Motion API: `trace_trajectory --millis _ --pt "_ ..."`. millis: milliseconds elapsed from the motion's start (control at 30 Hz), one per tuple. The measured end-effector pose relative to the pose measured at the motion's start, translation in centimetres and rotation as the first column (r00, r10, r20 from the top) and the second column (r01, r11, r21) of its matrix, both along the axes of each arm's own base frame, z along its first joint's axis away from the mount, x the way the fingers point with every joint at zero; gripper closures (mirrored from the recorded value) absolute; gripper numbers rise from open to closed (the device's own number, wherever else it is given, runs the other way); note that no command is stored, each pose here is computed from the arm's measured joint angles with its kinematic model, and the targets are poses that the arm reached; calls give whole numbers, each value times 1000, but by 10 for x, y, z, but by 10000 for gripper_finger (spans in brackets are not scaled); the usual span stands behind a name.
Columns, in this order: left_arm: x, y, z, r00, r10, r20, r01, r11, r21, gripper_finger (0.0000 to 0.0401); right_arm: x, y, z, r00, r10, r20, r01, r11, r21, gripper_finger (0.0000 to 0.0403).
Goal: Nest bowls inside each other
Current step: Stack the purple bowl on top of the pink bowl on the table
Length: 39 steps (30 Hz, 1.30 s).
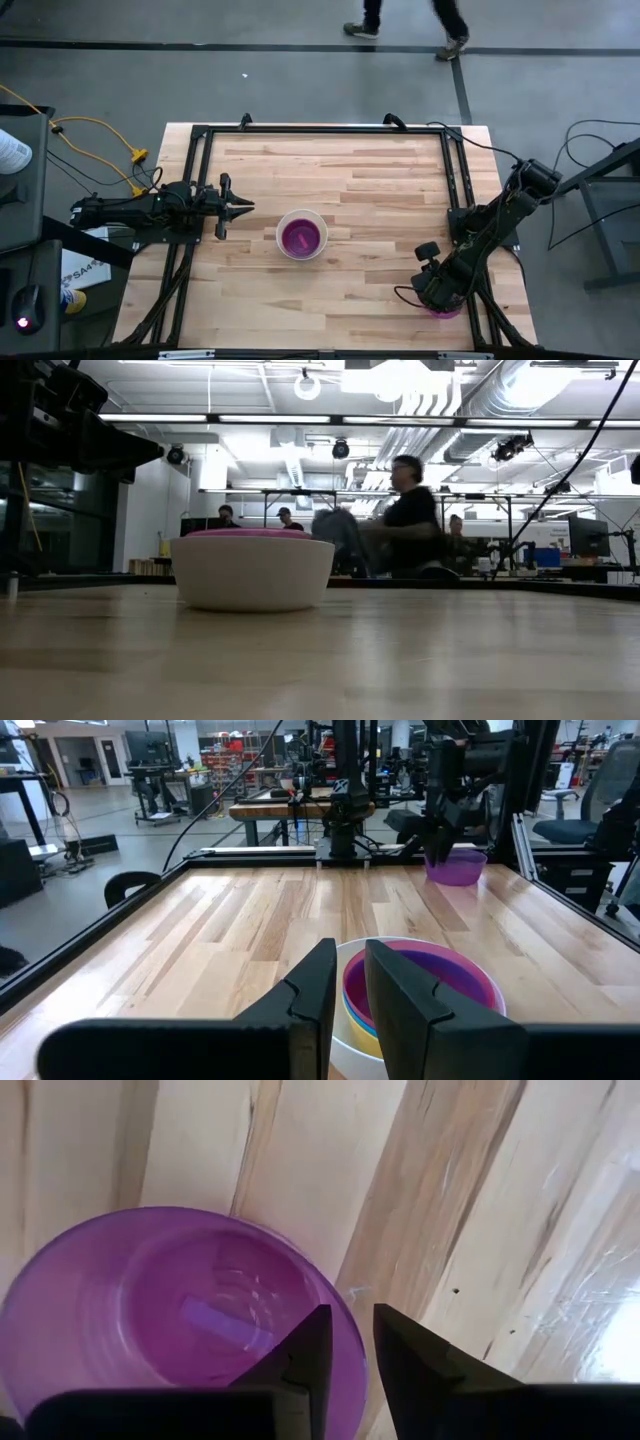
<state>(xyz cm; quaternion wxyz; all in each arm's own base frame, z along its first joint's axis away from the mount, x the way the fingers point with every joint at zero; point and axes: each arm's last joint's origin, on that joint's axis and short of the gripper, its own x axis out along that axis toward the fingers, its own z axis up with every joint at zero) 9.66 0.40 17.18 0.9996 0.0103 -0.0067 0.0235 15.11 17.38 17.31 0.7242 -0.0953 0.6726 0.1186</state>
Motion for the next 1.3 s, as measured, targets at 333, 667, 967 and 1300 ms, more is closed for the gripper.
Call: trace_trajectory --millis 333,667,967,1300 --pt "0 0 0 1000 0 0 0 1000 0 343 2 1 -3 1000 -3 -6 3 1000 -3 333" --pt "0 0 0 1000 0 0 0 1000 0 343 2 1 -3 1000 -3 -7 3 1000 -3 333" --pt "0 0 0 1000 0 0 0 1000 0 343 1 0 1 1000 -3 2 3 1000 6 333" --pt "0 0 0 1000 0 0 0 1000 0 343 0 -4 3 1000 -12 -3 12 1000 0 333"
